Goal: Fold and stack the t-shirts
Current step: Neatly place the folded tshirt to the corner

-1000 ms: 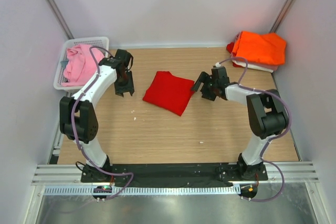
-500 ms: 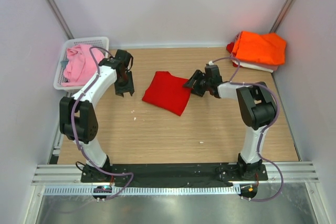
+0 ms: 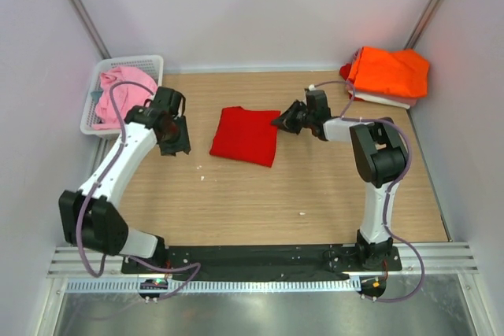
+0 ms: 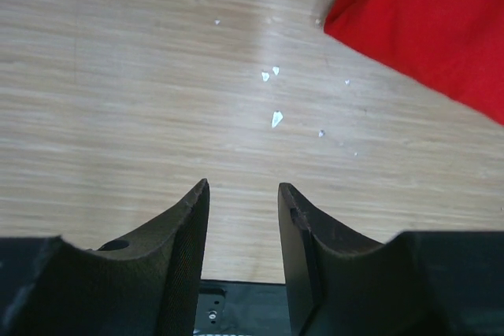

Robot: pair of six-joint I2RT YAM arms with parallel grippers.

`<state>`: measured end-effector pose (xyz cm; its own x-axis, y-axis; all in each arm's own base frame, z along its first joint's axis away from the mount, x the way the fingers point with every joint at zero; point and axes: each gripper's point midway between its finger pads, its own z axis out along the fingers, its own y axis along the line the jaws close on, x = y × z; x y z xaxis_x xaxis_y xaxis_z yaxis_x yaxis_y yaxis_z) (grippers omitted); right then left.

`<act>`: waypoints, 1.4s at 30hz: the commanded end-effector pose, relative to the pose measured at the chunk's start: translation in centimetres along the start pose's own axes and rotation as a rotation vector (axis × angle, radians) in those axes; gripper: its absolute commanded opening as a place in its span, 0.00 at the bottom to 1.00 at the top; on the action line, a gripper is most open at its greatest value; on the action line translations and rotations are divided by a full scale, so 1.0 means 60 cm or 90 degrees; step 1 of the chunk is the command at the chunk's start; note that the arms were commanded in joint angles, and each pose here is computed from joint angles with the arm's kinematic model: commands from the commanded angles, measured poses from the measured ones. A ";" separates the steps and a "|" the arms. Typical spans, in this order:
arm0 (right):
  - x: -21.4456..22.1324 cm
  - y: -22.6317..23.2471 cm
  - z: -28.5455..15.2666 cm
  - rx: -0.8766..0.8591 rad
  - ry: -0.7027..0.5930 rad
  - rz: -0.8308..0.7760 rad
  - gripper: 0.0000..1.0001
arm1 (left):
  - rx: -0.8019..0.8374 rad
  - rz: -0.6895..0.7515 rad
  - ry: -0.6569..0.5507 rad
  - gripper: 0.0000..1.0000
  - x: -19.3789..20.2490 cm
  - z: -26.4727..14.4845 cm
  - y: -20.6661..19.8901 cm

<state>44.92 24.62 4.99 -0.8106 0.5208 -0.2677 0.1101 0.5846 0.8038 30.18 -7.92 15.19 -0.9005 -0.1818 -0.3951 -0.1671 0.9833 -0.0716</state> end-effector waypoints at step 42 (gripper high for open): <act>-0.484 0.154 -0.325 0.167 -0.234 -0.379 0.01 | -0.023 -0.075 -0.132 0.42 0.085 -0.073 0.083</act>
<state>58.76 3.55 24.18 -0.6519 0.2592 -0.7127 -0.0386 0.9272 0.3725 22.63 -4.49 16.54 -0.7953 -0.2716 -0.5420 -0.2575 0.9607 -0.1036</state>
